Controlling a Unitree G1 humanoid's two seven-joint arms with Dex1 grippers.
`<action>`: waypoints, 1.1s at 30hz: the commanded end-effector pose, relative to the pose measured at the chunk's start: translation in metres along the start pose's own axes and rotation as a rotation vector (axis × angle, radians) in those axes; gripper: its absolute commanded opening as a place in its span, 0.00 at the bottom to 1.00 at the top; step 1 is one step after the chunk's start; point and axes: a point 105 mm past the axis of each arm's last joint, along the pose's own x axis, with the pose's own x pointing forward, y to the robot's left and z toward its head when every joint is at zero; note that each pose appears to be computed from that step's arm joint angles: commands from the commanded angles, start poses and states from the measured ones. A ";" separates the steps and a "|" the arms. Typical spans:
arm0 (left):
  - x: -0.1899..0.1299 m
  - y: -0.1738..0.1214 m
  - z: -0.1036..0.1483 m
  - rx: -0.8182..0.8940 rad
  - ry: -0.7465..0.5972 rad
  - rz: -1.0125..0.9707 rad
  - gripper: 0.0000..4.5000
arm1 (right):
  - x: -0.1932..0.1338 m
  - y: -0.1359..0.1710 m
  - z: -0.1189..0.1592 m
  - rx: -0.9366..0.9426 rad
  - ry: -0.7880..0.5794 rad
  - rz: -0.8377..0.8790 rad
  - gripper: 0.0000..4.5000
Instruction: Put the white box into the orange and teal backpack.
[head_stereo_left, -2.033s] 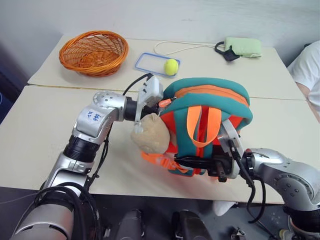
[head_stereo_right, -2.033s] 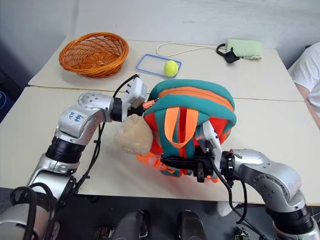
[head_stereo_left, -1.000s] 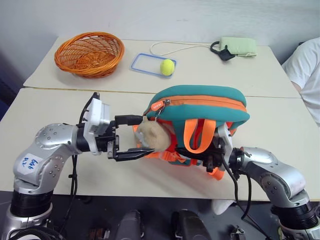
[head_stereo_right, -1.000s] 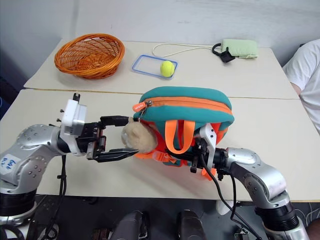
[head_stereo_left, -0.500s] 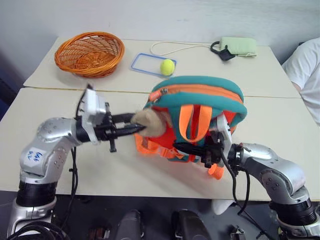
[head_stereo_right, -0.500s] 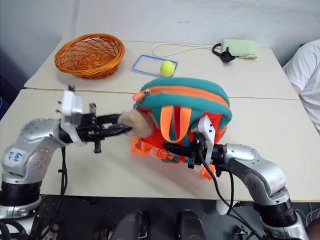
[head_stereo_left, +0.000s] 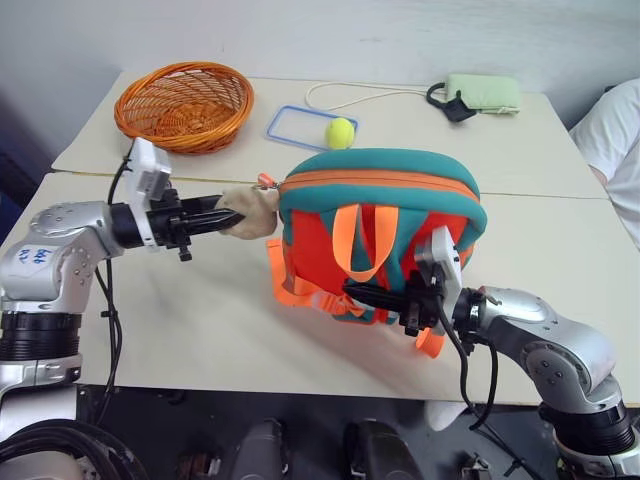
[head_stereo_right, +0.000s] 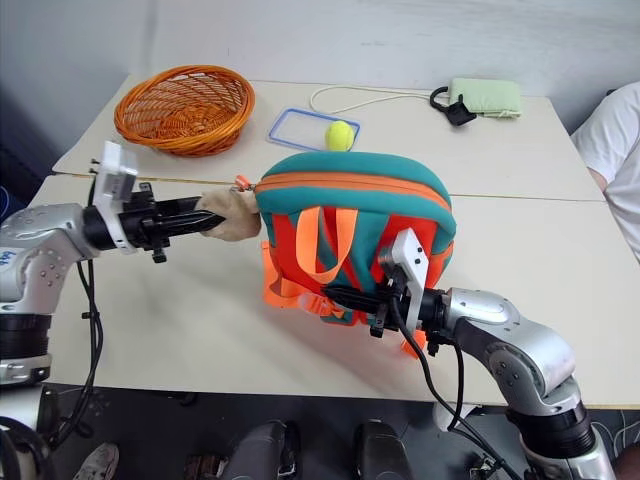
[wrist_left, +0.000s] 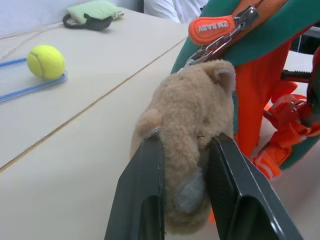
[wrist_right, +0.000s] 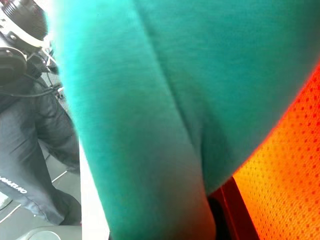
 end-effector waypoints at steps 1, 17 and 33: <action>0.014 -0.004 -0.030 -0.075 0.145 -0.010 0.19 | -0.004 0.005 0.010 -0.024 -0.035 -0.001 0.00; 0.047 -0.018 -0.076 -0.099 0.166 -0.022 0.19 | -0.004 0.003 0.016 0.025 -0.120 -0.033 0.00; -0.086 -0.012 -0.082 0.085 0.108 0.155 1.00 | -0.140 -0.019 -0.003 -0.361 0.147 -0.259 1.00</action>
